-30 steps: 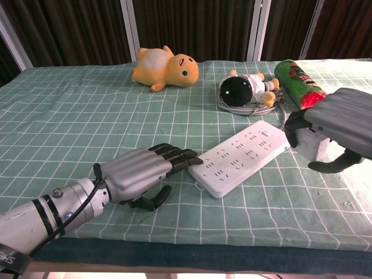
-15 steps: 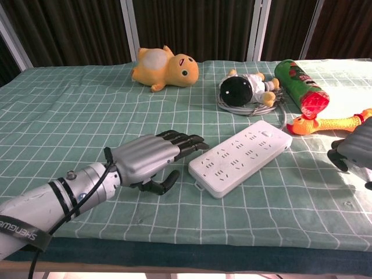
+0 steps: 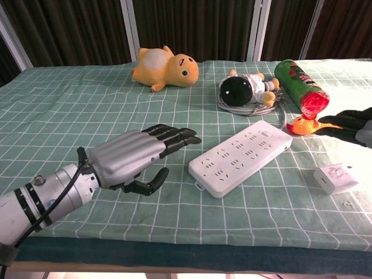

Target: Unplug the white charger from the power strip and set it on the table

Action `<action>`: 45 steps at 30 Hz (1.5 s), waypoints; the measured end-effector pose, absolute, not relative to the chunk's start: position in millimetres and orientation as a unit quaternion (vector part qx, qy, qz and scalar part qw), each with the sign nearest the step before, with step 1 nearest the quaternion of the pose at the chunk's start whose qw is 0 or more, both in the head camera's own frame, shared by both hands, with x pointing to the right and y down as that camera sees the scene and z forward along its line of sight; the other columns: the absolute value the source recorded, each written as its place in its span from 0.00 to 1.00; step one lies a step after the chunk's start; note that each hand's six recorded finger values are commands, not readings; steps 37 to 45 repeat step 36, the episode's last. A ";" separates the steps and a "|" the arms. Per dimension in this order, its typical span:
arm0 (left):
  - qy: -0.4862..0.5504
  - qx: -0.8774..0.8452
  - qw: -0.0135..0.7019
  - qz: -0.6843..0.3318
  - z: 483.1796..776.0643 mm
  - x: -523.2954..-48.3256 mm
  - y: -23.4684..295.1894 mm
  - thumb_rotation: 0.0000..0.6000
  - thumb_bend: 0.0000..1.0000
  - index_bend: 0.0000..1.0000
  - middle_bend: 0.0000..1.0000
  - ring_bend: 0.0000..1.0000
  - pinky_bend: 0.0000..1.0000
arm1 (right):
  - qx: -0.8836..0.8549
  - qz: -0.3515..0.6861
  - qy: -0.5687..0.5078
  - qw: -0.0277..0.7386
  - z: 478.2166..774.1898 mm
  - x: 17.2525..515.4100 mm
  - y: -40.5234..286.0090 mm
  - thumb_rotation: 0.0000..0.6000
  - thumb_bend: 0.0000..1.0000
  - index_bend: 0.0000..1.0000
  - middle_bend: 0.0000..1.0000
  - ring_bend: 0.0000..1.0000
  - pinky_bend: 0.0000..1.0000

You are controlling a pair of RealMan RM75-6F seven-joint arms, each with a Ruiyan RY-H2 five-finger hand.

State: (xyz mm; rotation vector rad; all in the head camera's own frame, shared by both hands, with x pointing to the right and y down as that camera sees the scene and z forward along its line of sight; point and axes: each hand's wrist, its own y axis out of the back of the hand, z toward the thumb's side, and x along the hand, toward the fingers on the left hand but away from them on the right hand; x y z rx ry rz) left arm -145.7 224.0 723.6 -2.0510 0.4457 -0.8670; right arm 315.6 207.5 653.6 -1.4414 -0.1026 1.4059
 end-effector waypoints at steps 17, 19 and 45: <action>0.215 -0.836 0.378 -0.335 645.2 -250.9 238.1 1.00 0.61 0.00 0.00 0.00 0.02 | -0.559 0.631 -0.315 0.436 542.6 427.0 239.3 1.00 0.27 0.00 0.00 0.00 0.09; 0.226 -0.832 0.368 -0.348 639.9 -277.8 245.3 1.00 0.59 0.00 0.00 0.00 0.02 | -0.545 0.636 -0.334 0.432 534.7 442.7 248.4 1.00 0.27 0.00 0.00 0.00 0.08; 0.301 -0.775 0.371 -0.413 613.2 -384.1 259.6 1.00 0.52 0.00 0.00 0.00 0.02 | -0.527 0.636 -0.379 0.417 518.1 467.6 254.8 1.00 0.24 0.00 0.00 0.00 0.07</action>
